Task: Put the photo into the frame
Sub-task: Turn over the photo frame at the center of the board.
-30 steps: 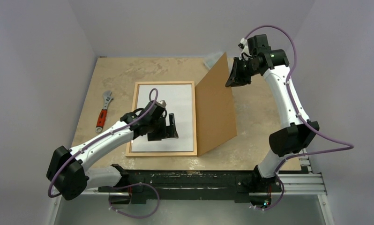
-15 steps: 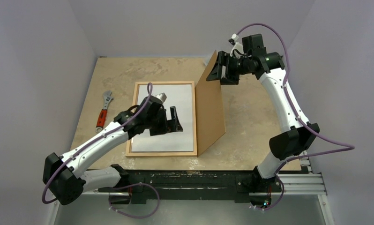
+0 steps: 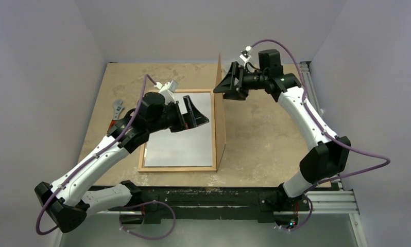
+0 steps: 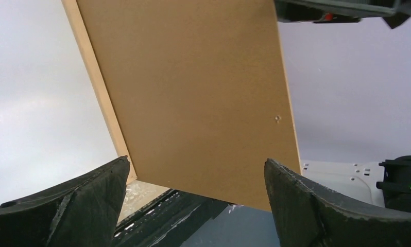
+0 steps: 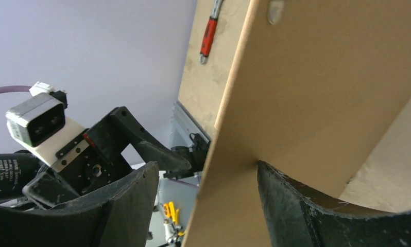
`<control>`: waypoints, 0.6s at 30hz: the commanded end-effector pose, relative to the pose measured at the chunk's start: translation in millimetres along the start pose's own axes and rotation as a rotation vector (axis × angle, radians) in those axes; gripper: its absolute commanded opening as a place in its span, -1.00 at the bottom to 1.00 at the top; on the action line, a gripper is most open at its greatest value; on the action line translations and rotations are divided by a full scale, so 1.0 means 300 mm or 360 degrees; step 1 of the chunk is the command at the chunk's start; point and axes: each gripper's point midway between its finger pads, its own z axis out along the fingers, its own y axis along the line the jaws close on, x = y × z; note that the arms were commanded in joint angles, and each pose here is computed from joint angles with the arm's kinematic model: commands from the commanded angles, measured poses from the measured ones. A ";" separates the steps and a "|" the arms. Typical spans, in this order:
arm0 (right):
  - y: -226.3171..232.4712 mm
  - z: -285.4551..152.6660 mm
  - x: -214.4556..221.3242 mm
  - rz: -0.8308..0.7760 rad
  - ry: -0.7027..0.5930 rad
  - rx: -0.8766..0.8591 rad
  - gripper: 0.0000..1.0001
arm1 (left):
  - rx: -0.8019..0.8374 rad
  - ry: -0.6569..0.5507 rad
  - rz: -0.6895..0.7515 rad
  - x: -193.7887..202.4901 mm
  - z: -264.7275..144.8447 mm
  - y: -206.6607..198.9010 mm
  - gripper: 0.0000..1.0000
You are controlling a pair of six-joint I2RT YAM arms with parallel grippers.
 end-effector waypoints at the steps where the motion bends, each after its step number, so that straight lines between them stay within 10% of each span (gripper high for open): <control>1: 0.103 0.028 0.021 -0.0026 0.0019 -0.0262 0.37 | 0.0155 -0.0105 -0.0029 -0.067 -0.060 -0.080 1.00; 18: 0.208 0.043 0.077 0.0069 0.0127 -0.0692 0.36 | 0.0167 -0.0045 -0.0106 -0.109 -0.010 -0.021 0.99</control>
